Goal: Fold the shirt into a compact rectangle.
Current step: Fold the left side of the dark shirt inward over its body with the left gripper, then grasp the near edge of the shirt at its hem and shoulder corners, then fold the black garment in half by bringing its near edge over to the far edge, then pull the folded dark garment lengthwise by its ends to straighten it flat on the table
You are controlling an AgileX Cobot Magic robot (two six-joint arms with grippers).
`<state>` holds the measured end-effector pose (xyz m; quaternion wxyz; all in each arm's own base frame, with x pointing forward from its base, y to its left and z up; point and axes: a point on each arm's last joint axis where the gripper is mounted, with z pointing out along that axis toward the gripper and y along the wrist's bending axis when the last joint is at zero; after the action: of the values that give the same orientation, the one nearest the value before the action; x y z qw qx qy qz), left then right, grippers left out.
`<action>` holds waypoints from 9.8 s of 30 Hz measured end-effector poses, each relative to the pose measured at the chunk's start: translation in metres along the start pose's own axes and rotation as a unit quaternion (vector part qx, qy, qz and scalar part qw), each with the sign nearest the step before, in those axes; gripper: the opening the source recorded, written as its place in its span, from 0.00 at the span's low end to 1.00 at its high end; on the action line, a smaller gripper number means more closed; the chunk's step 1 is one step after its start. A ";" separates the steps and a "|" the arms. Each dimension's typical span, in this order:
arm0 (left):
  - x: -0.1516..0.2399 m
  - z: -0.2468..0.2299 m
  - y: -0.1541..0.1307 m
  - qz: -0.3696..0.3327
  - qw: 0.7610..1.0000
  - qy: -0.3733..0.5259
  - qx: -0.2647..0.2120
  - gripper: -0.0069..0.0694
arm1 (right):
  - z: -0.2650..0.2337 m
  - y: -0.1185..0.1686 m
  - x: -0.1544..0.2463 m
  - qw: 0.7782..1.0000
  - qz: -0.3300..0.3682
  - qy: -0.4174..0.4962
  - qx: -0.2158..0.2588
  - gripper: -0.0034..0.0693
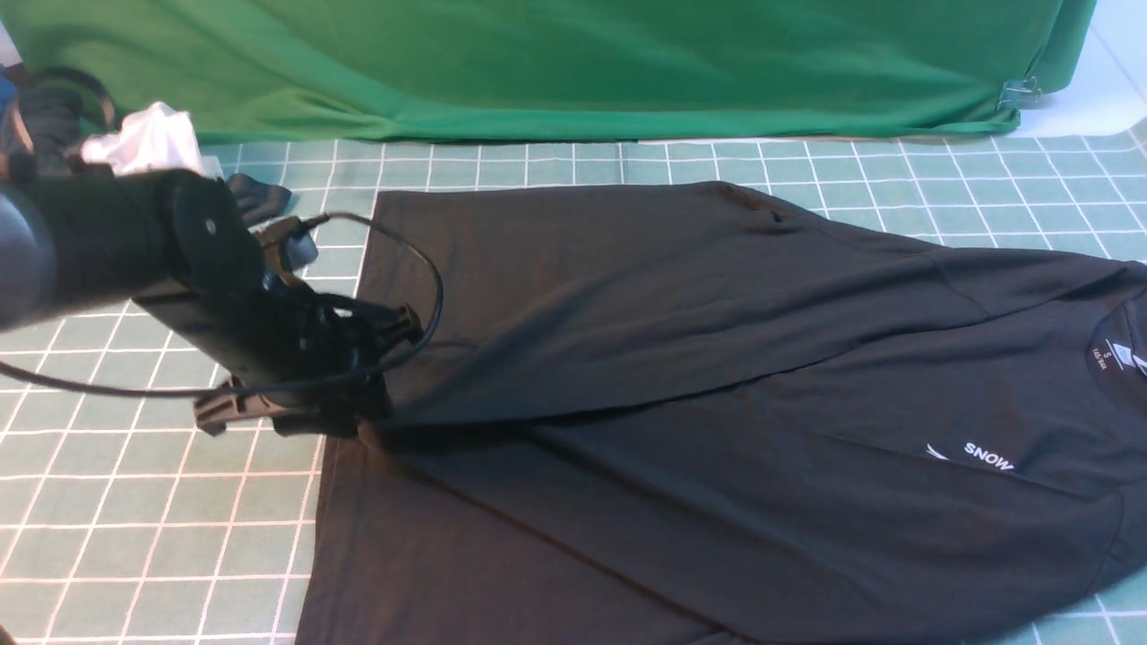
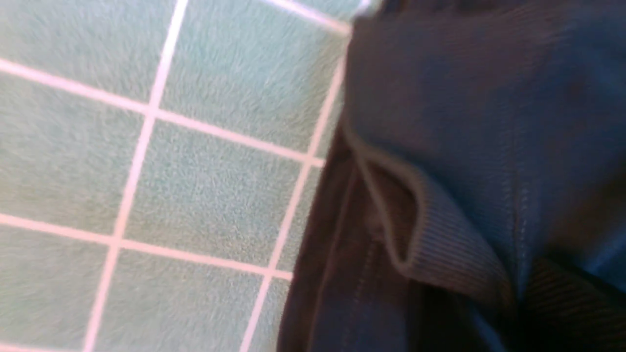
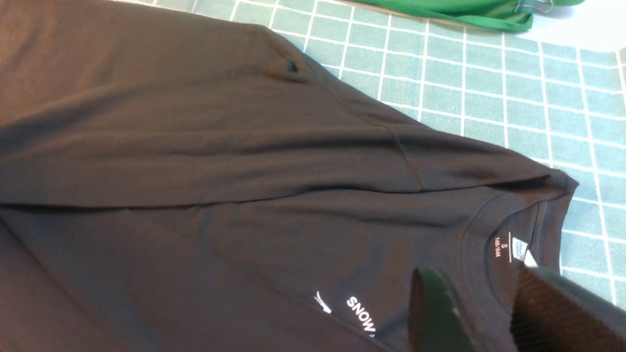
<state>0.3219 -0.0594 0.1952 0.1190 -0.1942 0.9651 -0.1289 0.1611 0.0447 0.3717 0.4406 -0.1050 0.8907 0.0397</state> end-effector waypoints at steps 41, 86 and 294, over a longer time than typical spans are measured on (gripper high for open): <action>0.158 -0.003 0.032 0.048 0.987 0.130 -0.079 0.65 | 0.000 0.000 -0.004 1.000 -0.001 -0.019 -0.001 0.37; 0.160 -0.042 0.034 0.097 0.994 0.041 0.000 0.11 | 0.079 0.039 0.079 0.961 -0.115 0.222 -0.117 0.45; -0.148 -0.052 -0.037 0.082 0.980 -0.162 0.085 0.65 | 0.229 -0.126 0.073 0.945 0.033 0.317 0.071 0.09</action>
<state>0.4529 -0.0218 0.2821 0.3003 -0.1220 0.9312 -0.1668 0.3243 -0.0521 0.1775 0.1399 -0.0507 0.9879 -0.0442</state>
